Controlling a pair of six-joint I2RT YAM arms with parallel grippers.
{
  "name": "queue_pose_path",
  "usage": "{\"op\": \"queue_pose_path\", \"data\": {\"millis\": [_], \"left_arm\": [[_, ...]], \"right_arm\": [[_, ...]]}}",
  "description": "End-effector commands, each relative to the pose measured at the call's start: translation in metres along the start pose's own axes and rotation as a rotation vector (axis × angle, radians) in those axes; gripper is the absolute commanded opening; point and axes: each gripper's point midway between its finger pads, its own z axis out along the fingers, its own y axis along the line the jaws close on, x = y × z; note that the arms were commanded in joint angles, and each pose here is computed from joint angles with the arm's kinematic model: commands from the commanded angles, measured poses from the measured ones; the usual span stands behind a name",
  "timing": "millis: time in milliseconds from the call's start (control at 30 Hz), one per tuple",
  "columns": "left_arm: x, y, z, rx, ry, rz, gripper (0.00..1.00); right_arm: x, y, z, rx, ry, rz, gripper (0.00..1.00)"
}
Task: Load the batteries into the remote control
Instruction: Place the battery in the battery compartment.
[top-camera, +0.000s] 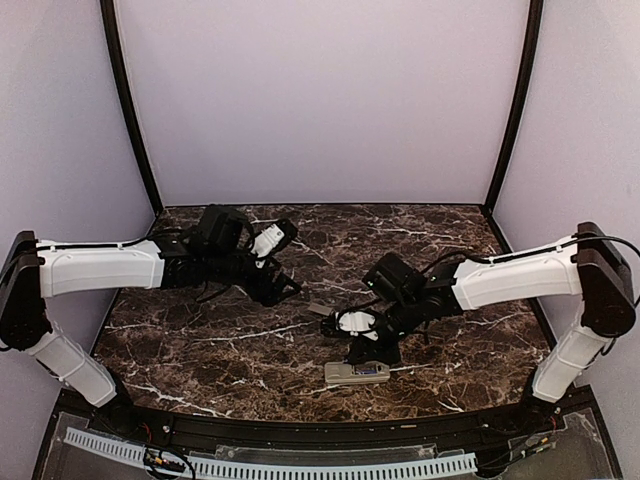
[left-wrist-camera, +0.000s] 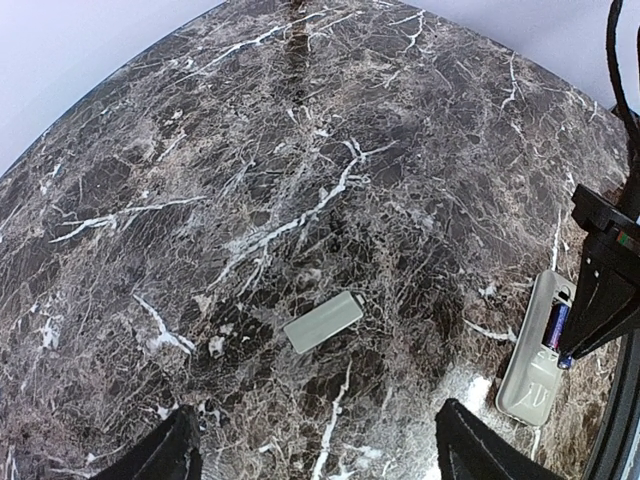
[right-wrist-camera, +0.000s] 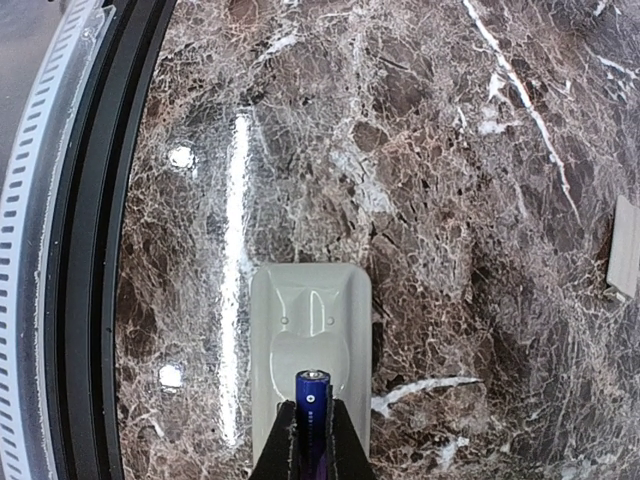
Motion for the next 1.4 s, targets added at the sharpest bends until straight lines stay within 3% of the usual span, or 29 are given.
{"op": "queue_pose_path", "data": {"millis": [0, 400, 600, 700, 900, 1133, 1367], "left_arm": [[-0.002, -0.009, -0.006, 0.034, -0.04, 0.035, 0.8], [0.007, -0.019, -0.001, 0.063, -0.03, 0.093, 0.8], [0.038, -0.084, -0.002, 0.256, -0.01, 0.341, 0.81], [0.072, -0.125, 0.003, 0.375, 0.046, 0.521, 0.9], [0.093, -0.14, 0.027, 0.423, 0.124, 0.585, 0.99], [0.117, -0.144, 0.056, 0.407, 0.195, 0.636, 0.92], [0.125, -0.157, 0.058, 0.448, 0.183, 0.63, 0.87]], "right_arm": [[-0.003, -0.006, 0.002, 0.017, -0.04, 0.0, 0.0], [0.029, -0.009, 0.006, 0.035, 0.059, -0.014, 0.0], [0.035, -0.006, 0.007, 0.022, 0.073, -0.028, 0.0], [0.039, -0.005, 0.009, 0.018, 0.087, -0.029, 0.0], [0.042, -0.003, 0.009, 0.02, 0.09, -0.038, 0.0], [0.047, -0.001, 0.012, 0.016, 0.109, -0.033, 0.0], [0.053, 0.003, 0.018, 0.012, 0.137, -0.041, 0.0]]}}
